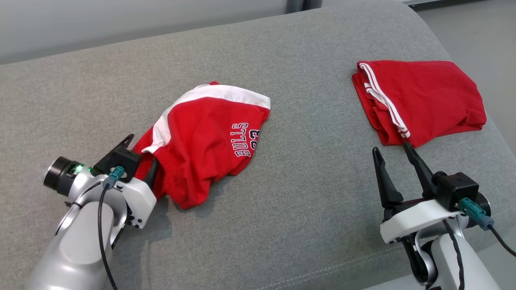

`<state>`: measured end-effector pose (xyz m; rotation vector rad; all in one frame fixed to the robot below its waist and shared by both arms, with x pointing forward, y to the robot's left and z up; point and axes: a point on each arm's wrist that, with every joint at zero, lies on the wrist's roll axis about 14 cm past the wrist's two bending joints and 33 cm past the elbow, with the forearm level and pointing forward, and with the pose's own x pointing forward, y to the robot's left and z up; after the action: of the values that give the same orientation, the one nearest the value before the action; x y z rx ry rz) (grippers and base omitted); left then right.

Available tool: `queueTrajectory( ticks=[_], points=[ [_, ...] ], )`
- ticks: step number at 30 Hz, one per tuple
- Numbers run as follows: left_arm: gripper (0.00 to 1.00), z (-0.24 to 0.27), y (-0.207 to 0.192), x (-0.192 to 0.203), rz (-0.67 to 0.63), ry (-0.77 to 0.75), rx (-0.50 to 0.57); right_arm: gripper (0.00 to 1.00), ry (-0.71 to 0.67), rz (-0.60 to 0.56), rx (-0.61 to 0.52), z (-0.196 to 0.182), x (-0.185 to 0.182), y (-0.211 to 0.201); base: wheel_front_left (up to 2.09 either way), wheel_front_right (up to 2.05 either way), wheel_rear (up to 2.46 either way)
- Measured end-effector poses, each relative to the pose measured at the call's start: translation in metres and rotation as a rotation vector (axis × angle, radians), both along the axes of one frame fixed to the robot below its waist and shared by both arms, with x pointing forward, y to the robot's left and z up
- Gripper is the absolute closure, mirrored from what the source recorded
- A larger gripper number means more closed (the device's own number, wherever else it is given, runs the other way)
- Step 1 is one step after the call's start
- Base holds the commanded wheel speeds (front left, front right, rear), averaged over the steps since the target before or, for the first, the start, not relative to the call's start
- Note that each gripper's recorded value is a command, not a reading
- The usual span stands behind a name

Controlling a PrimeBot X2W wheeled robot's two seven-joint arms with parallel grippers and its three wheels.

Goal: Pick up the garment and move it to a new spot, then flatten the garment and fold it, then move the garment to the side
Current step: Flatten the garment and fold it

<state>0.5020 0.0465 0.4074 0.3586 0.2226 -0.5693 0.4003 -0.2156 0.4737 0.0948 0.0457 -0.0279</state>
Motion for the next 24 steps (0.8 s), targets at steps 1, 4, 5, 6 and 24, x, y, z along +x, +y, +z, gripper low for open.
queueTrajectory(
  ticks=[1,4,5,6,24],
  points=[
    [0.00,0.002,-0.004,0.000,-0.017,-0.007,-0.003,0.00,0.000,-0.001,0.000,0.000,0.000,0.000,0.00,0.00,0.00],
    [1.00,0.013,-0.014,0.002,-0.047,-0.045,-0.022,0.00,-0.004,-0.002,0.000,0.001,0.003,-0.001,0.00,0.00,0.00],
    [1.00,0.017,-0.017,0.003,-0.055,-0.057,-0.027,0.00,-0.008,-0.002,0.000,0.002,0.004,-0.001,0.00,0.00,0.00],
    [1.00,0.020,-0.018,0.003,-0.059,-0.068,-0.032,0.00,-0.012,-0.001,-0.001,0.003,0.005,-0.001,0.00,0.00,0.00],
    [1.00,0.168,0.022,0.040,-0.081,-0.459,-0.034,0.00,-0.053,0.079,0.023,0.015,0.024,0.029,0.00,0.00,0.00]
  ],
)
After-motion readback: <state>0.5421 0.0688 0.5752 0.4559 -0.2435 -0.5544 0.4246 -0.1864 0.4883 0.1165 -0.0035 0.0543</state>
